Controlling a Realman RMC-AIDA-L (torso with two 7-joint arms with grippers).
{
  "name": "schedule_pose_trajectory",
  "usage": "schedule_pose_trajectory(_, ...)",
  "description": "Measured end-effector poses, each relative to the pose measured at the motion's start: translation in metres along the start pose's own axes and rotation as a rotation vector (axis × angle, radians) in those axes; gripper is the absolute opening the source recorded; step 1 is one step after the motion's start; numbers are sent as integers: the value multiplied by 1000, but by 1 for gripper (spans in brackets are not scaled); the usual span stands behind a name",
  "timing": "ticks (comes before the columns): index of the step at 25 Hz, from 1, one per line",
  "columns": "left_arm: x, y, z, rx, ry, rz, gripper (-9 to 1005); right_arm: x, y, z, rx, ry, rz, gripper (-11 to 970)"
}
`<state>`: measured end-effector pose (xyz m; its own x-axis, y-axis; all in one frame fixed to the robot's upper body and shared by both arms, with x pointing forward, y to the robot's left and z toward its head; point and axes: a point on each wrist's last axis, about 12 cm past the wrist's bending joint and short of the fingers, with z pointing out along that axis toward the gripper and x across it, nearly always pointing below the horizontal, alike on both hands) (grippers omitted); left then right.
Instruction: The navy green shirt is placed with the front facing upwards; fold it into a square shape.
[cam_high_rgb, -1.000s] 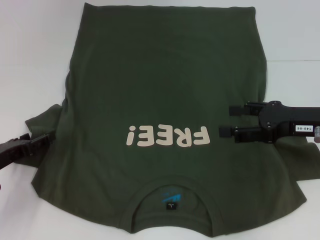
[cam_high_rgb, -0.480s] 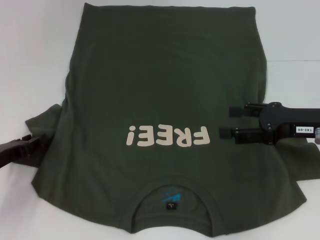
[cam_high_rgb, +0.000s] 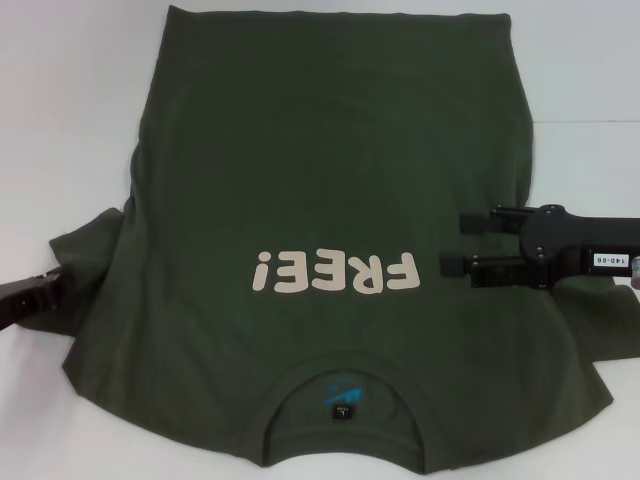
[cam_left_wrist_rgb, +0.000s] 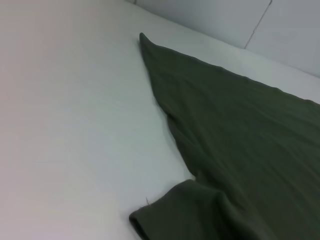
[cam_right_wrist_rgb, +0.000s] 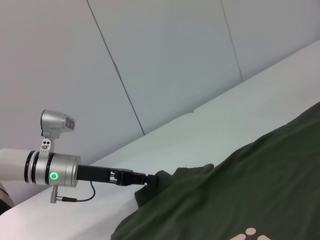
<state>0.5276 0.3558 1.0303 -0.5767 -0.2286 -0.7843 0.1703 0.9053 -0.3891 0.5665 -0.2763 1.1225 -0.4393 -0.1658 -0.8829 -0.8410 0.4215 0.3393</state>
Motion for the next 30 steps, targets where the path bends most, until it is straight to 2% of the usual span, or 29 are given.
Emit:
schedule_pose_trajectory(9,-16,8,0,-55,-21,42,0,1,1,3,-2,-21,13,927)
schedule_pose_trajectory(17,-42,19,1,-126,-45,114,0,5,2,7,-10,-33,30,927)
schedule_pose_trajectory(30,-63,16,15,-196,-23,234,10,8,2,7,-8,-33,41,927)
